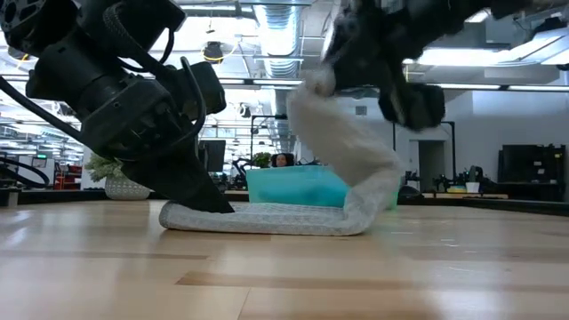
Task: Fold microfiber towels
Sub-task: Fold the gray microfiber towel
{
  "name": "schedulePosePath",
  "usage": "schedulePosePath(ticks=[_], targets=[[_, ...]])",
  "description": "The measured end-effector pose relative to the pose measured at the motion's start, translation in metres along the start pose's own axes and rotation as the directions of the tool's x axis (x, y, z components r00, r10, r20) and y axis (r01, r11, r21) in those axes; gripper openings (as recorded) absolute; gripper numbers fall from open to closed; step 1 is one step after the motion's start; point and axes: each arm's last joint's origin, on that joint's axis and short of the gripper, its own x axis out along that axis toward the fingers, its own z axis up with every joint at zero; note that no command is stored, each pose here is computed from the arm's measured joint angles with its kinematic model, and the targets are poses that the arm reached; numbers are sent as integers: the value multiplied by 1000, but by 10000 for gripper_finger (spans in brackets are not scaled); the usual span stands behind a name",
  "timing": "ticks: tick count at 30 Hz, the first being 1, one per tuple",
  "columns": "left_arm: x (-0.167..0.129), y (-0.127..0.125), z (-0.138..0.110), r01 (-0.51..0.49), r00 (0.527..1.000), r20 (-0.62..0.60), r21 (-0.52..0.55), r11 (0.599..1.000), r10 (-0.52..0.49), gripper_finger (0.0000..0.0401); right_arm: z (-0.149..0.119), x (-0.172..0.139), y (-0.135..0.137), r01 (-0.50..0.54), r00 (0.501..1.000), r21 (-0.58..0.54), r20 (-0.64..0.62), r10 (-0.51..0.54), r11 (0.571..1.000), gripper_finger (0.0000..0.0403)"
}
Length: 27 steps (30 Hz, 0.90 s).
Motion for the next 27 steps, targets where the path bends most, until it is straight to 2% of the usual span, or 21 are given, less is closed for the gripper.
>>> schedulePosePath(ticks=[6, 9, 16, 18, 27], targets=[[0, 0, 0, 1, 1000, 7, -5, 1000, -1, 143, -11, 30, -7, -4, 999, 5, -37, 4, 1000, 29], [0, 0, 0, 3, 1000, 7, -10, 1000, -3, 143, -8, 42, -1, -20, 999, 8, -46, 21, 1000, 35], [0, 0, 1, 5, 1000, 13, -15, 1000, -4, 143, -1, 47, -3, 2, 999, -14, -32, -2, 1000, 33], [0, -1, 1, 6, 1000, 17, -16, 1000, -5, 143, -1, 48, -1, -19, 1000, -9, -24, 19, 1000, 35], [0, -1, 2, 10, 1000, 25, -19, 1000, -10, 143, -2, 49, -3, -6, 1000, -31, -30, 5, 999, 57]])
